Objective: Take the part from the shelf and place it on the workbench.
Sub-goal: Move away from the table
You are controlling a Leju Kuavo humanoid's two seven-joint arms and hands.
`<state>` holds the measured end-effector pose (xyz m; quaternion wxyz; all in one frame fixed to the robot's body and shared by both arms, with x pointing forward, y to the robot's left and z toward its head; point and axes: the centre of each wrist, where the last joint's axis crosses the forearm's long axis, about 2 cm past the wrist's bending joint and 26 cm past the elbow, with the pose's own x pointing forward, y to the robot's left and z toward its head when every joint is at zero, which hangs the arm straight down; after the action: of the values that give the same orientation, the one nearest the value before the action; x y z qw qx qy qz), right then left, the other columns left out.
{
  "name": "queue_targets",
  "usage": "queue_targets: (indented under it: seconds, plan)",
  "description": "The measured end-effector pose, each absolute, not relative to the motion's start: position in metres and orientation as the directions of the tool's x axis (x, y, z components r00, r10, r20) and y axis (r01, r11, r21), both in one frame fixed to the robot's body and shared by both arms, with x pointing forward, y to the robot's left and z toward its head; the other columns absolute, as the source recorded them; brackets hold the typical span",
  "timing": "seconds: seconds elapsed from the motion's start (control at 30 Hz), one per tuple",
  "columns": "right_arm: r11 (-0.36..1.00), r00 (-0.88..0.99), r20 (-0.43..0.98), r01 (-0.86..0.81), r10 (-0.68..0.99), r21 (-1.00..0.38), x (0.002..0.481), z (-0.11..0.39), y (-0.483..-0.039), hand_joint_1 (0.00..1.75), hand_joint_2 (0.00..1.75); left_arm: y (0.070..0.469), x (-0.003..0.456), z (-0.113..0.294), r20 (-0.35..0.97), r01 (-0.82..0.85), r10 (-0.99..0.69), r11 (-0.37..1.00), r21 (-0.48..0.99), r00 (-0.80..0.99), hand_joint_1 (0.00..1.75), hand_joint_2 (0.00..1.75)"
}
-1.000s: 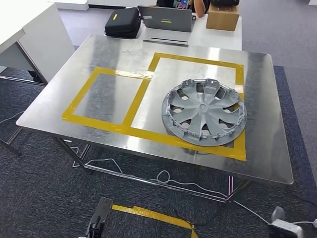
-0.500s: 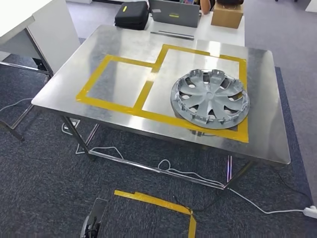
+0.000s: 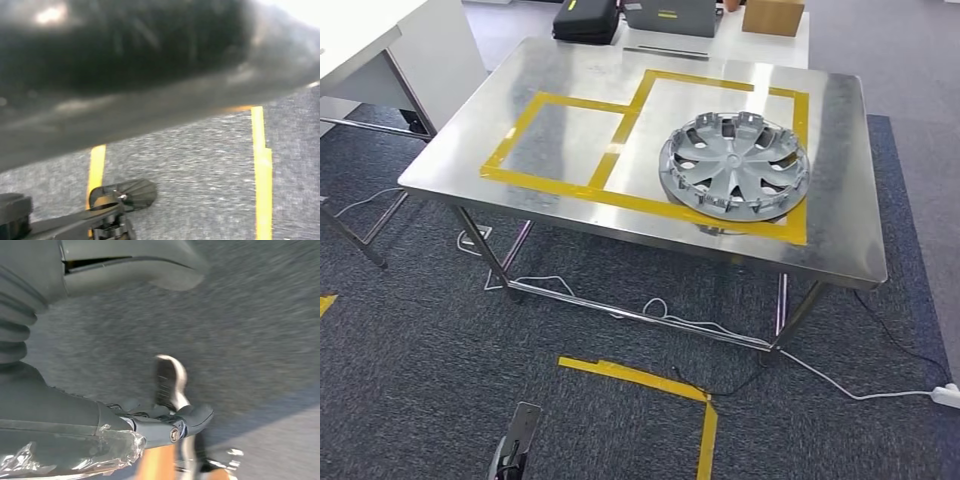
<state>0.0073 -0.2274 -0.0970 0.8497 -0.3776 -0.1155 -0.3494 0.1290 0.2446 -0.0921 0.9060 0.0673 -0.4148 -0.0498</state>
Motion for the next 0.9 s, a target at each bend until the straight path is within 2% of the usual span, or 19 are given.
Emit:
queue_targets:
  seconds: [0.07,0.23,0.33,0.6,0.9]
  plan:
    - [0.501,0.72,0.443,0.692,-0.535,-0.52,0.008,-0.098,-0.221,0.0,0.0,0.245,0.128,-0.092,0.749,0.035,-0.144,0.987,0.16,0.647,0.0,0.0]
    - [0.618,0.651,0.462,0.747,-0.602,-0.246,0.014,-0.101,-0.211,0.0,0.0,0.244,0.13,-0.092,0.764,0.04,-0.135,0.989,0.141,0.63,0.0,0.0]
    - [0.658,0.635,0.502,0.736,-0.587,-0.16,0.017,-0.102,-0.21,0.0,0.0,0.242,0.134,-0.091,0.763,0.043,-0.128,0.99,0.131,0.633,0.0,0.0]
    - [0.729,0.653,0.53,0.679,-0.541,-0.093,0.025,-0.103,-0.213,0.0,0.0,0.241,0.128,-0.092,0.736,0.027,-0.098,0.994,0.108,0.67,0.0,0.0]
    - [0.788,0.717,0.493,0.608,-0.493,-0.096,0.026,-0.104,-0.212,0.0,0.0,0.245,0.12,-0.095,0.726,-0.01,-0.085,0.992,0.126,0.682,0.0,0.0]
